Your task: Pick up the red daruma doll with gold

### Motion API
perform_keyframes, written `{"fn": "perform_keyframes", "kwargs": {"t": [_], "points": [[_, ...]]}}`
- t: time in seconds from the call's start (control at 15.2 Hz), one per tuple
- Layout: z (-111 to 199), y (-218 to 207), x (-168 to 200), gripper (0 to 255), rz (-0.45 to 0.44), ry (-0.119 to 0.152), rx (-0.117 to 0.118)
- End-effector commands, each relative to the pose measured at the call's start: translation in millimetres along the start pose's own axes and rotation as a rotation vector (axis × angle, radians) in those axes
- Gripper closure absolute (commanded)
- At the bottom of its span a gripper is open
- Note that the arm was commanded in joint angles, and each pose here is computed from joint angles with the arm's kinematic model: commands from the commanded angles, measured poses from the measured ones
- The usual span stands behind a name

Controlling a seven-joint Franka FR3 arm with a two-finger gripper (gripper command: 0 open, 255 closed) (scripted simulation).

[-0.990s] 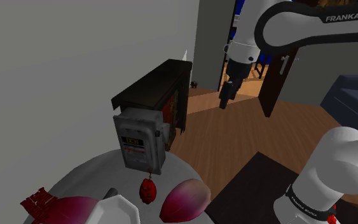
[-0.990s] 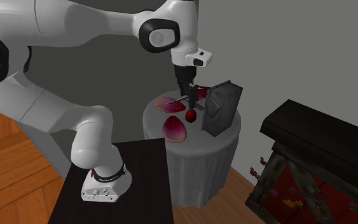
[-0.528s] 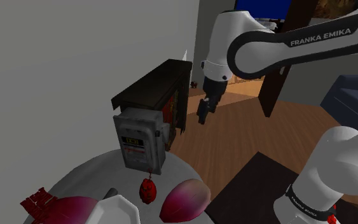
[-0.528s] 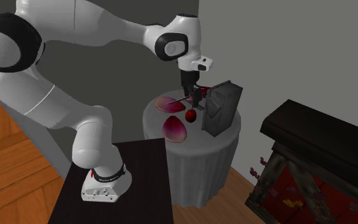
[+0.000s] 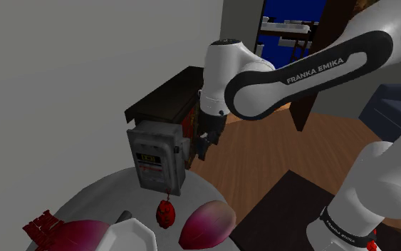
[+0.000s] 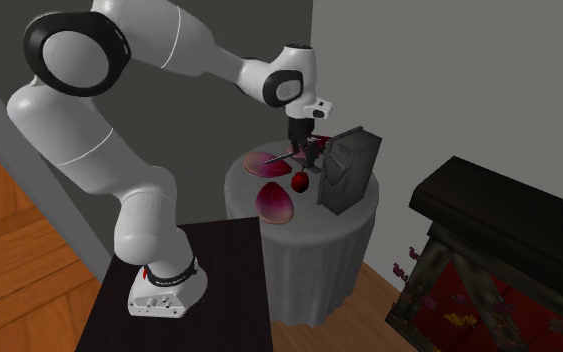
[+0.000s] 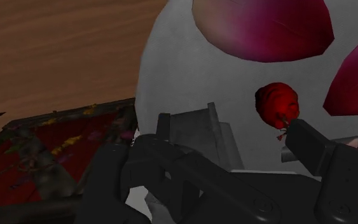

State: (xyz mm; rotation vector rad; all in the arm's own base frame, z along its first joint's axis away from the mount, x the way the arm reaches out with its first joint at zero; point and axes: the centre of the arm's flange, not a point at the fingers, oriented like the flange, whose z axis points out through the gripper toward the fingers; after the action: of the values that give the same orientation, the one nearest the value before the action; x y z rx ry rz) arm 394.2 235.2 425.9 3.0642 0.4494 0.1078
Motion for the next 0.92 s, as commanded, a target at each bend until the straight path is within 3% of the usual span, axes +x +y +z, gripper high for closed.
{"fn": "perform_keyframes", "kwargs": {"t": [0.0,0.86], "points": [[14.8,-20.3,15.3,0,-0.013,-0.001,-0.001],[109.6,-129.8,76.9,0,-0.086,-0.013,-0.017]]}}
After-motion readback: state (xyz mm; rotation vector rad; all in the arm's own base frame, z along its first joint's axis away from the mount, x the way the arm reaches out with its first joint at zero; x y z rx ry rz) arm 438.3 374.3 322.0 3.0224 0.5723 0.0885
